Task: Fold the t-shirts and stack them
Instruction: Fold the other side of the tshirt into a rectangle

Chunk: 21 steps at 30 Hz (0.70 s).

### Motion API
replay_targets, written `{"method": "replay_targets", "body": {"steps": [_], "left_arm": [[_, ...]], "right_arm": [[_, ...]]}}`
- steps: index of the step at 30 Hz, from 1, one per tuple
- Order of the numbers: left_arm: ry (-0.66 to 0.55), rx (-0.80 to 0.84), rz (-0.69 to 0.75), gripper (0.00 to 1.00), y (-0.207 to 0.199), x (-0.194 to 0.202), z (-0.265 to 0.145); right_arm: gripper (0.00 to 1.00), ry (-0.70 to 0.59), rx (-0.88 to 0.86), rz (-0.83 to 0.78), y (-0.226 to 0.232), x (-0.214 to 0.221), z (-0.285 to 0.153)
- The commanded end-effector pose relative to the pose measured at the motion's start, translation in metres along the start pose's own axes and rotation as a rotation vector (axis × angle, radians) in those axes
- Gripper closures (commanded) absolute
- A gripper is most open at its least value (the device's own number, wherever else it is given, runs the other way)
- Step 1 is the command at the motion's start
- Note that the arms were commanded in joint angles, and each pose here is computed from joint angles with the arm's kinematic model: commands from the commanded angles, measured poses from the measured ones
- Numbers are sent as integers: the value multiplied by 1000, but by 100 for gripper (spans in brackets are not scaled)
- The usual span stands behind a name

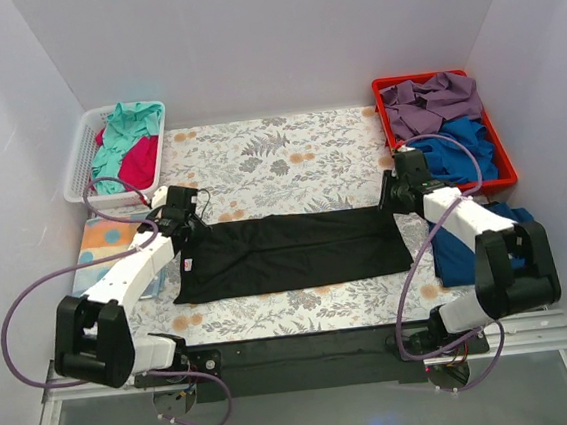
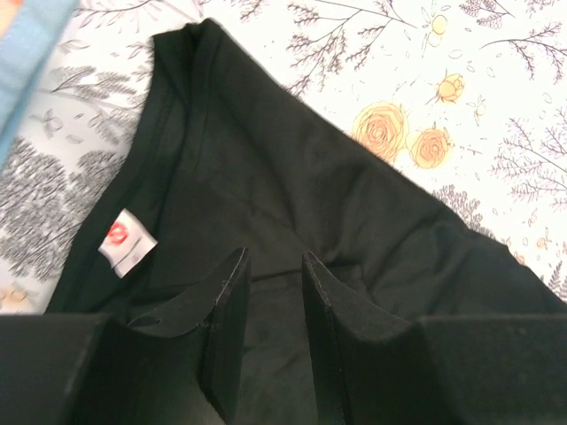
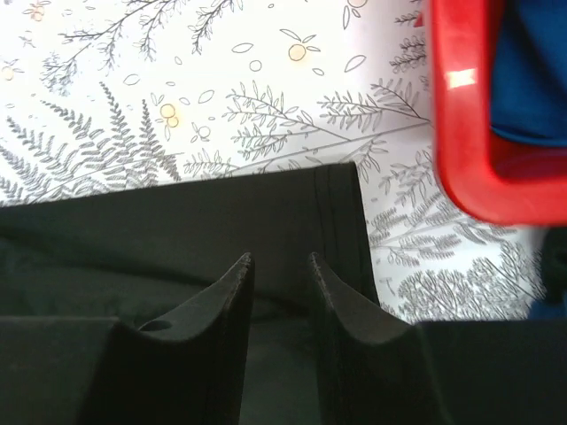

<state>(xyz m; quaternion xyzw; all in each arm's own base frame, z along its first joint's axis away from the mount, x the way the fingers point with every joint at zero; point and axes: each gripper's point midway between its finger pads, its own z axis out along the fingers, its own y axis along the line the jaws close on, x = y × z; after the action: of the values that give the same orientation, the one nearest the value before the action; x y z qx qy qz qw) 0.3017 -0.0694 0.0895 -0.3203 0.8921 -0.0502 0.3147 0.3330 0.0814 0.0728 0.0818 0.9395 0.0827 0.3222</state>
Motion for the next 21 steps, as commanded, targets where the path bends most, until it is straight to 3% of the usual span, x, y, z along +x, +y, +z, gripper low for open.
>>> {"method": "replay_targets", "body": {"steps": [1, 12, 21], "left_arm": [[-27, 44, 5, 71, -25, -14, 9], [51, -83, 12, 72, -2, 16, 47], [69, -150, 36, 72, 6, 22, 65]], "right_arm": [[64, -20, -31, -18, 12, -19, 19], [66, 94, 45, -18, -1, 4, 62], [67, 78, 49, -58, 12, -44, 103]]}}
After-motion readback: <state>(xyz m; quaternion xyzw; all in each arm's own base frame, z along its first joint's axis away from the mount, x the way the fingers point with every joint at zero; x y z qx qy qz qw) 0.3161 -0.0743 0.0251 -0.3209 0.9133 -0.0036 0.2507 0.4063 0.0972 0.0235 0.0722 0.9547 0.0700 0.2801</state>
